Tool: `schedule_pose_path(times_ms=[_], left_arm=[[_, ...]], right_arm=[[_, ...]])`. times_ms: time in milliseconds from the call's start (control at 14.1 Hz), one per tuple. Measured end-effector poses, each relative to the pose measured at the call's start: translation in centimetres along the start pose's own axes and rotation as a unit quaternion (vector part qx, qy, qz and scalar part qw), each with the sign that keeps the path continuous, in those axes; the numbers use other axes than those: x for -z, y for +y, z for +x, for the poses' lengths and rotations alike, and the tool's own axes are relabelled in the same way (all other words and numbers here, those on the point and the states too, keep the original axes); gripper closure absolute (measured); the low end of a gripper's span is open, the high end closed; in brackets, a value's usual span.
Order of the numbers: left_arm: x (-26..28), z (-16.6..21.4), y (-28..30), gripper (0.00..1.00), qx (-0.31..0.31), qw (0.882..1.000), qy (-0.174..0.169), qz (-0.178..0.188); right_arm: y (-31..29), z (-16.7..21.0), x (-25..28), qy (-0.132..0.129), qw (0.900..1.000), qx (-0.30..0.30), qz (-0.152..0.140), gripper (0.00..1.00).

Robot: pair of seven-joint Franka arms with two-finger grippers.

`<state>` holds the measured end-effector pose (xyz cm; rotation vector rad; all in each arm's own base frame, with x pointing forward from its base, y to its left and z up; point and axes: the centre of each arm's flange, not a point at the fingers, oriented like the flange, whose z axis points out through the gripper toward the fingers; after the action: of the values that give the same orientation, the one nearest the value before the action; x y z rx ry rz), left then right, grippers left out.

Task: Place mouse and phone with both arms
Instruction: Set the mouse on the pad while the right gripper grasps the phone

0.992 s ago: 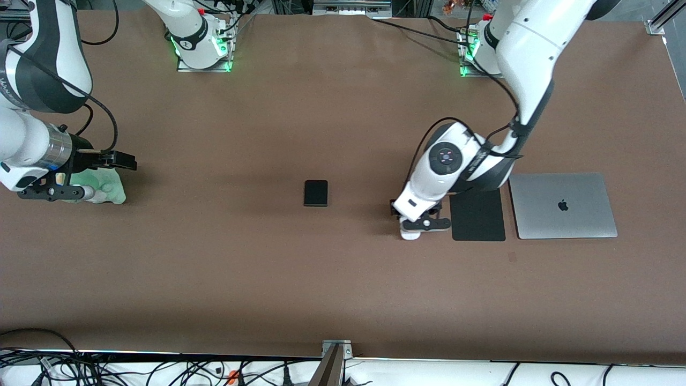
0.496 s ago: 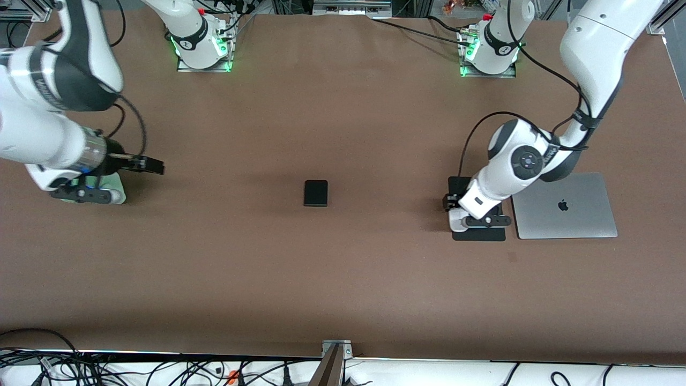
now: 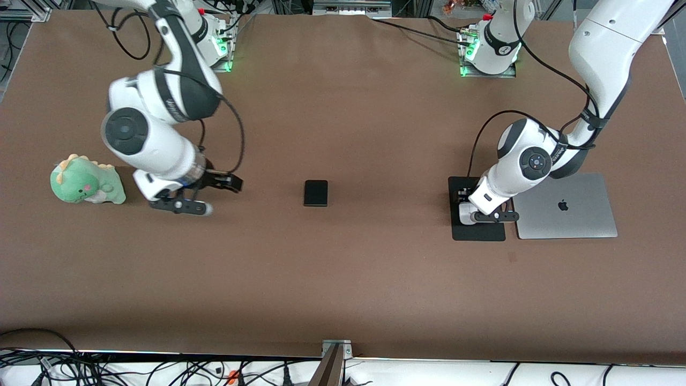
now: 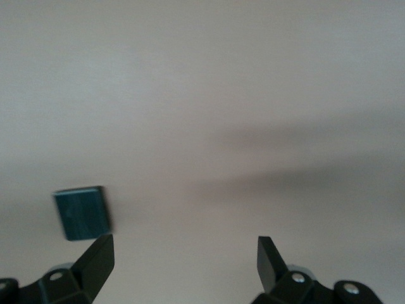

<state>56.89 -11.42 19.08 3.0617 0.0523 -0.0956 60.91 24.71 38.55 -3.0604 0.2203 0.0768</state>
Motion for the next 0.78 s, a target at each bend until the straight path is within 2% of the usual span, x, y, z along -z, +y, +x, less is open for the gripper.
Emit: schedule_pose_path(times_ms=[142,283,567,779], left_arm=[[-0.1,0.2,-1.2,0.38,-0.006,1.0,0.004,0.01],[-0.4,0.4,-1.8,0.36,-0.009,1.0,0.006,0.011],[-0.2,0.8,-2.6,0.0,-0.004,1.0,0.01,0.009],[1.3,2.2,-3.2,0.0,0.004,1.0,0.029,0.006]], right_arm=[[-3.5,-0.7,-2.4,0.012,0.999,0.009,0.03,0.0],[-6.3,-1.7,-4.7,0.019,0.999,0.026,0.036,0.0],[-11.2,-4.8,-9.8,0.013,0.997,0.064,0.029,0.0],[-13.1,-6.2,-13.6,0.018,0.998,0.063,0.016,0.0]])
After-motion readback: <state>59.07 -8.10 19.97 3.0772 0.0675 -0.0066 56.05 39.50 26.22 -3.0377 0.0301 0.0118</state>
